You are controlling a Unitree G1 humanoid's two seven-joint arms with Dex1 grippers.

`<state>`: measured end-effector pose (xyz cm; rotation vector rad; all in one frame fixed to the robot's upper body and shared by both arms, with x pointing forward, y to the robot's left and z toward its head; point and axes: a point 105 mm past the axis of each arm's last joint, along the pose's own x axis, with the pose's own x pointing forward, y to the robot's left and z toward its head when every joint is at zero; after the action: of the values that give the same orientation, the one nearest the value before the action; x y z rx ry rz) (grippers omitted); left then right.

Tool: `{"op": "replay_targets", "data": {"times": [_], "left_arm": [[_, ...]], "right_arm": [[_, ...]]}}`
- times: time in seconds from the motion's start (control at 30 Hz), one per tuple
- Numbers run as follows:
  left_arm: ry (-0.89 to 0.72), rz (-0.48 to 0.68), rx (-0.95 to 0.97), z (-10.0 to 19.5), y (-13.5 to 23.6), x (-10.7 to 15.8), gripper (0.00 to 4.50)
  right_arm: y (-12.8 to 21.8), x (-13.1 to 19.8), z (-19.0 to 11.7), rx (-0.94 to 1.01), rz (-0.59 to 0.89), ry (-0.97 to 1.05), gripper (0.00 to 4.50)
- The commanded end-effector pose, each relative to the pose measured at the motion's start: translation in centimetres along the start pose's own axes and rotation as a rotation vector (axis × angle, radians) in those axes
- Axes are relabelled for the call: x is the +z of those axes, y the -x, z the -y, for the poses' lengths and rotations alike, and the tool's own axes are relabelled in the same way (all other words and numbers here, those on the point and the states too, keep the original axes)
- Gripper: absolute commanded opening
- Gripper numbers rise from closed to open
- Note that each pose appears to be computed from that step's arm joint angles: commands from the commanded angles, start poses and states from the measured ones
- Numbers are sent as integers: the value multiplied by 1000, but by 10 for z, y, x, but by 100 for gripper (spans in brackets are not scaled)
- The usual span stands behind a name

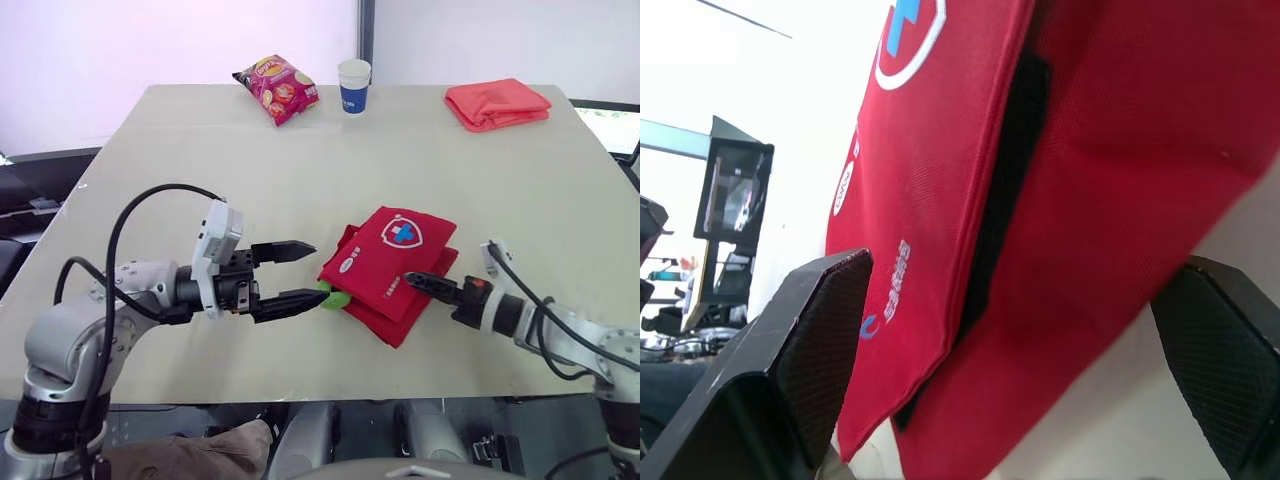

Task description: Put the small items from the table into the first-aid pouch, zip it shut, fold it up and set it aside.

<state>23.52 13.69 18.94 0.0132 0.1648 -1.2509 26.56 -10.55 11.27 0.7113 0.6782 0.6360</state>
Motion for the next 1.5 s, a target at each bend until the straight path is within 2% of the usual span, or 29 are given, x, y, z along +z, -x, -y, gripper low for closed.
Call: {"op": "replay_targets", "data": {"times": [0.03, 0.07, 0.2, 0.3, 0.33, 0.43, 0.53, 0.67, 0.73, 0.83, 0.97, 1.0, 1.07, 1.17, 1.23, 1.27, 1.33, 1.43, 1.5], "left_arm": [[-63, 28, 27, 4, -1, 9, 450], [-68, 33, 38, 4, -2, 10, 450], [-71, 38, 71, 4, -2, 8, 450], [-74, 50, 68, 6, -8, 7, 450], [-77, 58, 65, 7, -10, 8, 450], [-83, 76, 57, 7, -17, 11, 450], [-89, 98, 49, 6, -24, 10, 450], [-97, 142, 37, 6, -37, 11, 450], [-107, 162, 36, 4, -43, 12, 450], [-136, 195, 48, 0, -53, 14, 450], [-165, 222, 69, -5, -62, 16, 450], [-168, 228, 70, -5, -64, 16, 450], [-170, 238, 75, -5, -66, 15, 450], [-166, 247, 77, -8, -67, 14, 450], [-161, 254, 85, -11, -66, 13, 450], [-160, 256, 87, -12, -66, 13, 450], [-135, 269, 112, -19, -64, 13, 450], [-107, 291, 140, -25, -63, 14, 450], [-85, 324, 228, -37, -60, 18, 450]], "right_arm": [[-7, 8, 2, -40, 22, 23, 394], [-8, 7, 0, -48, 1, 77, 361], [-5, 11, -3, -59, -45, 229, 172], [8, 35, -3, -58, -65, 360, 25], [16, 45, -1, -60, -81, 407, 5], [46, 75, 16, -108, -175, 590, 5], [78, 125, 42, -218, -224, 780, 5], [106, 178, 53, -289, -360, 1002, 5], [114, 189, 57, -279, -464, 1048, 5], [119, 191, 79, -318, -623, 1069, 5], [116, 192, 109, -437, -683, 1136, 5], [117, 195, 112, -468, -674, 1162, 56], [124, 207, 110, -525, -631, 1224, 94], [143, 224, 91, -520, -520, 1257, 231], [161, 231, 78, -513, -460, 1267, 299], [169, 233, 74, -510, -445, 1274, 352], [188, 237, 51, -459, -307, 1305, 441], [191, 238, 23, -393, -111, 1373, 441], [162, 238, -8, -295, 199, 1419, 441]]}}
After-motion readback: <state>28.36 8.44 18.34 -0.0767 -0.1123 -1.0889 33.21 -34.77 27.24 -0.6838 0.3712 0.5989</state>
